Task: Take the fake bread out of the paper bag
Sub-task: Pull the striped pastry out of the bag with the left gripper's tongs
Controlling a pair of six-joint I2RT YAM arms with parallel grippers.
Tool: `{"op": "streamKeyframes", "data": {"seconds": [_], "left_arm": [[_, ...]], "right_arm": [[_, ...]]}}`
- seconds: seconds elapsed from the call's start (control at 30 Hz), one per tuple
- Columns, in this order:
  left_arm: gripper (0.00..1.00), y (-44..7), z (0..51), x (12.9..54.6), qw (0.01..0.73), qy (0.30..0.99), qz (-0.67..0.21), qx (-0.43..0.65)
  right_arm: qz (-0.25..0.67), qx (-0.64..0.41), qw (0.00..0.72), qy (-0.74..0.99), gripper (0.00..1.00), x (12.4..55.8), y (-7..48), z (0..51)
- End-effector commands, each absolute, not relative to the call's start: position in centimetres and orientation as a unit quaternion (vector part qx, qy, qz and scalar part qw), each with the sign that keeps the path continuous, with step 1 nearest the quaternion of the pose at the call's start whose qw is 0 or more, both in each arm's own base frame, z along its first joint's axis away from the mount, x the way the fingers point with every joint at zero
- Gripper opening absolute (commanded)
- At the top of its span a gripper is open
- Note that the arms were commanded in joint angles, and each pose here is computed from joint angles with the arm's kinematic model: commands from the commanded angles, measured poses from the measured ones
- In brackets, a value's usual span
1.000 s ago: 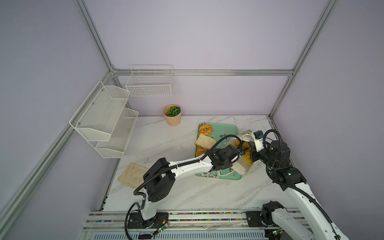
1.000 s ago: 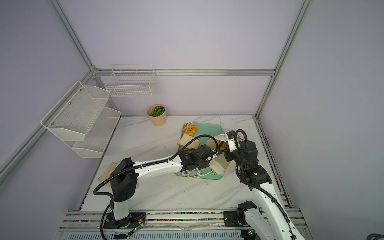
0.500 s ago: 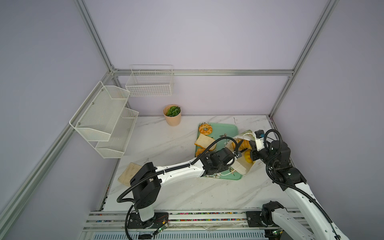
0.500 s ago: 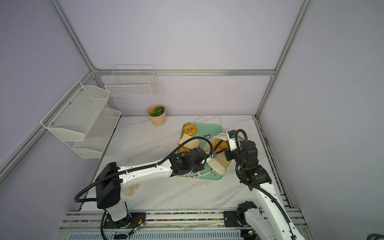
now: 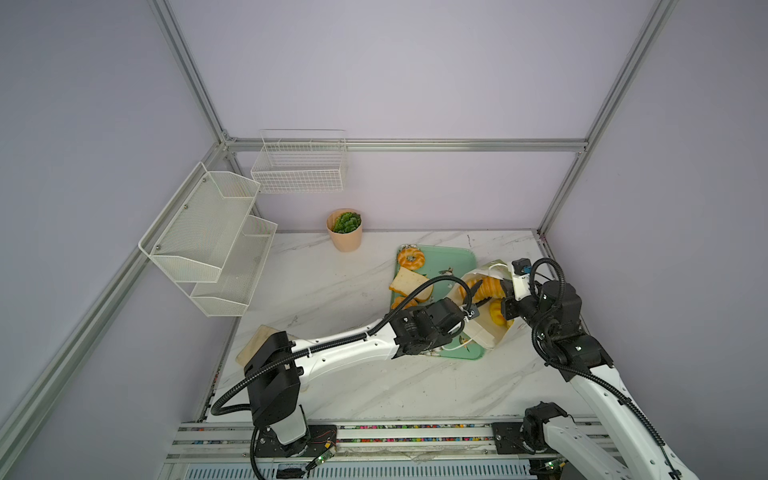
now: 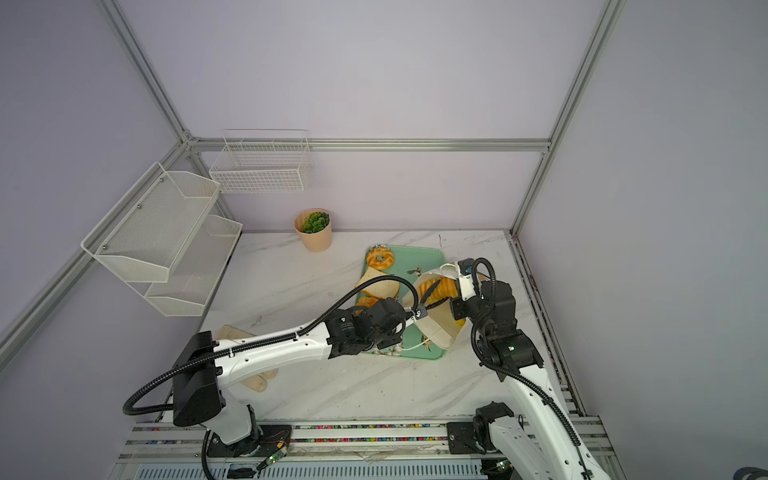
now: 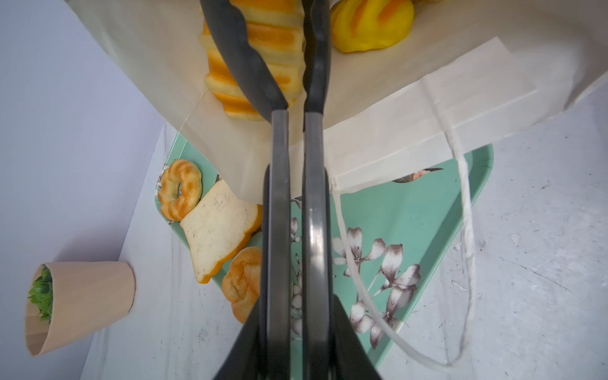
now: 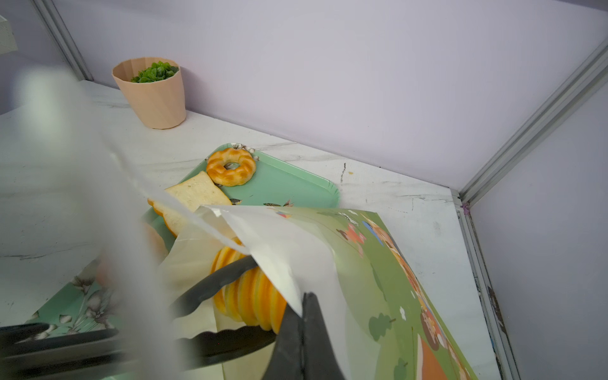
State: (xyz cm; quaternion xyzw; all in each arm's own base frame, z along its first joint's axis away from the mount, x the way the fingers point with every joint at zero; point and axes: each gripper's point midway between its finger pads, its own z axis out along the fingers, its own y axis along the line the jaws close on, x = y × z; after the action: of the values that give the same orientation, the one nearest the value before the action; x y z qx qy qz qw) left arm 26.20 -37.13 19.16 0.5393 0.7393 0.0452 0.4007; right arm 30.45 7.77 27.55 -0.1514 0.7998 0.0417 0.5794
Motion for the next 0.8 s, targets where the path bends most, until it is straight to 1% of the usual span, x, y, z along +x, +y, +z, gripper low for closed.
{"op": "streamKeyframes", "data": {"seconds": [0.0,0.43,0.77], "left_arm": [[0.0,-36.5,21.2,26.1,0.423,0.743,0.043,0.516],[0.0,-36.2,22.2,25.4,0.412,0.737,0.064,0.532],[0.0,-35.6,24.4,24.7,0.414,0.724,0.094,0.544]], "right_arm": [[0.034,-0.128,0.595,0.793,0.0,30.6,7.1,28.5],[0.027,-0.119,0.588,0.8,0.0,31.1,6.9,27.9],[0.029,-0.115,0.586,0.802,0.0,31.3,6.9,27.8]]}}
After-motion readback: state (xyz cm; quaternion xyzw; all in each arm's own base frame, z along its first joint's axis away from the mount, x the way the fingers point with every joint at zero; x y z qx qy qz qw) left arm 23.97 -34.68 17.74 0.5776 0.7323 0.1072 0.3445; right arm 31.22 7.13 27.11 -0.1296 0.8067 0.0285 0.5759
